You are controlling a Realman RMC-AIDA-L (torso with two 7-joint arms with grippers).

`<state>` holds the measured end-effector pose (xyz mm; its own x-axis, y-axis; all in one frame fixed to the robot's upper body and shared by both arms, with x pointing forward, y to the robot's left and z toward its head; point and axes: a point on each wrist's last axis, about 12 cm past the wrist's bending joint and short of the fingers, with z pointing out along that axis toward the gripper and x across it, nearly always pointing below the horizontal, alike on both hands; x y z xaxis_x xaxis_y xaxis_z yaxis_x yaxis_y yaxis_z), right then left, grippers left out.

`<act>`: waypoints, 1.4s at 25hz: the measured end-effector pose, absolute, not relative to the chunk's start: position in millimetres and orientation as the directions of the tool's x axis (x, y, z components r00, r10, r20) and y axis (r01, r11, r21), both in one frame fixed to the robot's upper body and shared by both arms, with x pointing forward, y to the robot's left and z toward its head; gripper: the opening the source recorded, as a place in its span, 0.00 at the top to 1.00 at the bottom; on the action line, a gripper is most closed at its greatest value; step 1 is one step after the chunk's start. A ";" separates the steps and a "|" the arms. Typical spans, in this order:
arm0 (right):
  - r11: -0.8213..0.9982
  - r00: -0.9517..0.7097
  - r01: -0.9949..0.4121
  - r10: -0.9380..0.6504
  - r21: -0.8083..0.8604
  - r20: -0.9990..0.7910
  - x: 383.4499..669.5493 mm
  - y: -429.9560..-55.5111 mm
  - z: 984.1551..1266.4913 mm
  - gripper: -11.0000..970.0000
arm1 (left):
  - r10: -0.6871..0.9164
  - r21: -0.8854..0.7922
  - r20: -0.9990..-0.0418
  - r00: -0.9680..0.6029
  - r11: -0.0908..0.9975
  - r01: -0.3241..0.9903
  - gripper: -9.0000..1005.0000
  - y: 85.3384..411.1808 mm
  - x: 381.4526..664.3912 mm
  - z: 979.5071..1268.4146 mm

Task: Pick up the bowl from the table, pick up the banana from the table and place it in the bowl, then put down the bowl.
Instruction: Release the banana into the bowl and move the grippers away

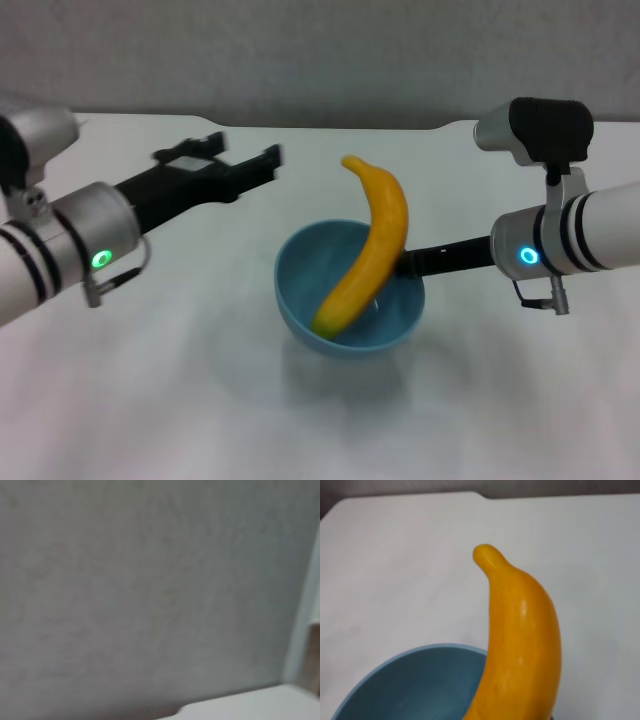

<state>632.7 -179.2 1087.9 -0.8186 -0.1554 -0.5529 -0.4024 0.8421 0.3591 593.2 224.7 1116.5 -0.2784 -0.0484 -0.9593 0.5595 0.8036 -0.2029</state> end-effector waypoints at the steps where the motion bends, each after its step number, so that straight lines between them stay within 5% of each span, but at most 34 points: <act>1: 0.842 -0.822 -0.404 -0.163 0.358 -0.545 633.1 -179.5 1088.3 0.90 | -0.026 -0.175 -0.962 -0.271 0.821 0.544 0.11 229.8 593.2 1113.5; 6: 0.850 -0.836 -0.415 -0.217 0.323 -0.503 639.3 -188.8 1096.4 0.89 | 0.087 -0.033 -0.961 -0.264 0.907 0.421 0.11 257.8 596.0 1101.7; 13: 0.869 -0.816 -0.437 -0.276 0.230 -0.507 657.9 -192.1 1107.7 0.89 | 0.016 -0.061 -0.953 -0.303 0.968 0.245 0.11 302.6 598.3 1093.1; 35: 0.859 -0.820 -0.463 -0.321 0.218 -0.474 640.6 -185.6 1081.9 0.88 | 0.001 -0.064 -0.938 -0.346 0.983 0.175 0.12 324.5 586.7 1075.5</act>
<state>640.6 -185.6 1081.9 -0.8198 -0.3212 -0.4740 -0.4627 0.8593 0.2180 586.7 324.5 1075.5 -0.3462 0.0007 -0.9382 0.1748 0.9825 -0.0637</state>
